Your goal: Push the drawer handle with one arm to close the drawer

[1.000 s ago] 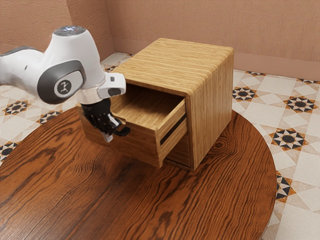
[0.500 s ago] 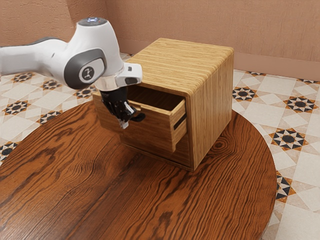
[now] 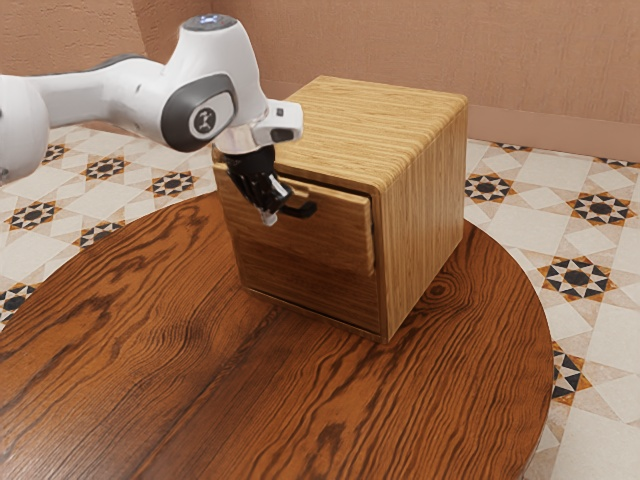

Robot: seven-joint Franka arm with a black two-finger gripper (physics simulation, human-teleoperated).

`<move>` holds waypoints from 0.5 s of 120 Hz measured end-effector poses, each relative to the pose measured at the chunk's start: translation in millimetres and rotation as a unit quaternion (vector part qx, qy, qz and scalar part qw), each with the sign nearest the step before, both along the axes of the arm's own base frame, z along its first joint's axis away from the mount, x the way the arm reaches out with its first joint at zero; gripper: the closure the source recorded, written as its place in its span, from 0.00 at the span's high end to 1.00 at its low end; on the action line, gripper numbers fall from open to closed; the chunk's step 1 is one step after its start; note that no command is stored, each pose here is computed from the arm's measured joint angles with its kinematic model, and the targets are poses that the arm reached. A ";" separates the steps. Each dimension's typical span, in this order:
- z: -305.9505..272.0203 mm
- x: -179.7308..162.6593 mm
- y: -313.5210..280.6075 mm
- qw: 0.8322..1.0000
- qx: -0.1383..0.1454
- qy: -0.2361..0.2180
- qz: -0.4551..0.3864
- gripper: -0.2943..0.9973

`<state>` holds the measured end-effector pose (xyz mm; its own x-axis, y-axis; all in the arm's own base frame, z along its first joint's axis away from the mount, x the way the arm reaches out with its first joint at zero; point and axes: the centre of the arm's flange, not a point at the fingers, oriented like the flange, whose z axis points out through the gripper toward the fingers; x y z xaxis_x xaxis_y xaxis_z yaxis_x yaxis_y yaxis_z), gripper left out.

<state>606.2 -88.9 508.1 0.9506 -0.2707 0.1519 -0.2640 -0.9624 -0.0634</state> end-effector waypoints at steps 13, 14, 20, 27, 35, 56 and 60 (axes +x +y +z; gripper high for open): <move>0.1 11.7 -3.5 1.000 -0.002 -0.004 -0.006 0.16; -0.1 12.3 -3.7 1.000 -0.003 -0.004 -0.007 0.16; 0.8 17.3 -5.5 1.000 -0.003 -0.007 -0.010 0.16; 0.1 20.9 -7.5 1.000 -0.001 -0.008 -0.014 0.18; -1.6 16.9 -8.3 1.000 0.001 -0.006 -0.016 0.17; 0.9 -88.2 6.5 0.999 -0.022 0.000 0.036 0.18; 31.5 -99.4 12.1 0.997 -0.029 -0.017 0.064 0.23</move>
